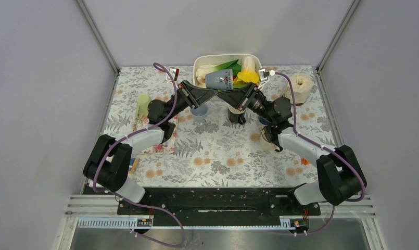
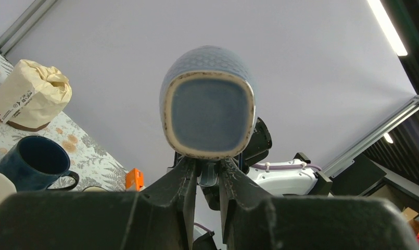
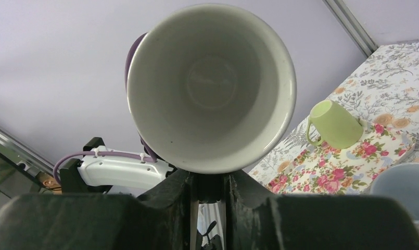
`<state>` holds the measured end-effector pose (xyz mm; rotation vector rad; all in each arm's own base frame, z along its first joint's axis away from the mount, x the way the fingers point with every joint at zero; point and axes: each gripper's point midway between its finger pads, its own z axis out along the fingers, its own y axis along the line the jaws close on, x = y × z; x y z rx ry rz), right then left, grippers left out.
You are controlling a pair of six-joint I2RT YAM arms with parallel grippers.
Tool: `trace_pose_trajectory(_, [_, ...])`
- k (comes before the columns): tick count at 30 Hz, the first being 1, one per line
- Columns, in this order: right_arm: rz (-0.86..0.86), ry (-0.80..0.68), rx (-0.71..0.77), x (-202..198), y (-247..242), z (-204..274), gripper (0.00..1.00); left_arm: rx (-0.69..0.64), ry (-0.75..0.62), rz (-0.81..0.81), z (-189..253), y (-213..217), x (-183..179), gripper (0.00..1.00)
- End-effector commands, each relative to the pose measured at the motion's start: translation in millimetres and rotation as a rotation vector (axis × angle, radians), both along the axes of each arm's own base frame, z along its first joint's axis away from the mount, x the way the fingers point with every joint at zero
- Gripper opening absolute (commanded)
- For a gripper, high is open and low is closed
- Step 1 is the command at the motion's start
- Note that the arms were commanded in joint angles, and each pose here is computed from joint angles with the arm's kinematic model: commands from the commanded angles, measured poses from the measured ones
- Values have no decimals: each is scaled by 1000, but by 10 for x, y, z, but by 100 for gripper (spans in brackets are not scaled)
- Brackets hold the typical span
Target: Turn the mug right side up
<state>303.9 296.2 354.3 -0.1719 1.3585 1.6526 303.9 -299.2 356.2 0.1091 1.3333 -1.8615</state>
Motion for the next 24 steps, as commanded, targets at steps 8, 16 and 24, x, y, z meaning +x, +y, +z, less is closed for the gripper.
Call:
trace_pose_trajectory(8, [-108, -124, 51, 23, -294, 395, 1, -28, -168, -35, 224, -33, -258, 18])
trace_pose_trajectory(16, [-108, -245, -8, -91, -325, 541, 0, -42, -186, -14, 237, 10, -290, 99])
trace_pose_trajectory(24, [-152, -359, -193, -186, -380, 532, 0, 24, -202, 57, 178, 136, -144, 99])
